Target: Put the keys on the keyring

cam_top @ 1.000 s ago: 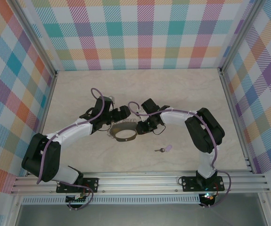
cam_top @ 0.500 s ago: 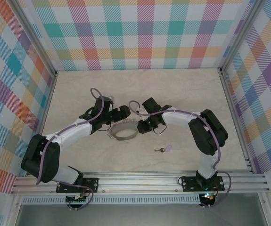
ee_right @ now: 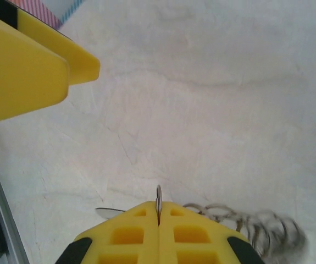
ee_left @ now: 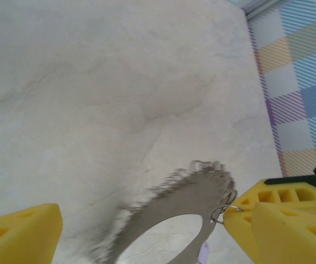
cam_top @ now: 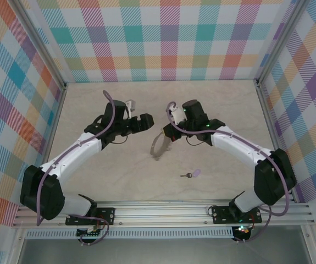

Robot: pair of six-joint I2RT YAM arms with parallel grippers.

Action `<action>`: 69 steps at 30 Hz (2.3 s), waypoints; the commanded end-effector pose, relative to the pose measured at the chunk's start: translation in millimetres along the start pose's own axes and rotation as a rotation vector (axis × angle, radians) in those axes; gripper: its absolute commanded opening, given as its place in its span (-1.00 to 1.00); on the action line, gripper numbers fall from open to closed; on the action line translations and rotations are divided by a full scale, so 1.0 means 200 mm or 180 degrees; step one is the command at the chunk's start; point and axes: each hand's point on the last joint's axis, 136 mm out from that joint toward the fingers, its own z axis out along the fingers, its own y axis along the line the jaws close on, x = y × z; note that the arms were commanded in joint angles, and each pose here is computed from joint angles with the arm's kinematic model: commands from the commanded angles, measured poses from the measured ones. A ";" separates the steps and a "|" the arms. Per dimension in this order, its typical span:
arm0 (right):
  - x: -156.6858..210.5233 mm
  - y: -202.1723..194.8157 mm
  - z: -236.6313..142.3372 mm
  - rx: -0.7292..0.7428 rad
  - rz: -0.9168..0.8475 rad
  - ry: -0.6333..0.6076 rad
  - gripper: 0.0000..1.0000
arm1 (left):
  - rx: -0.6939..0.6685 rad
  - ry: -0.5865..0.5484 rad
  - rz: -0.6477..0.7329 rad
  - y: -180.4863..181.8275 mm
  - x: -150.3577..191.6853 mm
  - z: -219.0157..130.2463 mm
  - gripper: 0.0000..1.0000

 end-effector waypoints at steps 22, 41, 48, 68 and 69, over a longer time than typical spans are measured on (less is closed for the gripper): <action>-0.52 0.24 -0.39 -0.1395 -0.0179 -0.0875 -1.00 | 0.1446 -0.0015 0.1006 -0.55 -0.22 -0.17 -0.26; -0.55 0.30 -0.44 -0.1671 -0.0248 -0.0893 -1.00 | 0.1861 0.0008 0.0924 -0.64 -0.23 -0.18 -0.33; -0.54 0.30 -0.45 -0.1684 -0.0243 -0.0899 -1.00 | 0.1862 -0.0021 0.0878 -0.63 -0.23 -0.19 -0.32; -0.57 0.31 -0.50 -0.1744 -0.0195 -0.1056 -1.00 | 0.2321 0.0055 0.0812 -0.70 -0.18 -0.23 -0.58; -0.58 0.31 -0.50 -0.1740 -0.0192 -0.1065 -1.00 | 0.2327 0.0055 0.0816 -0.71 -0.17 -0.24 -0.61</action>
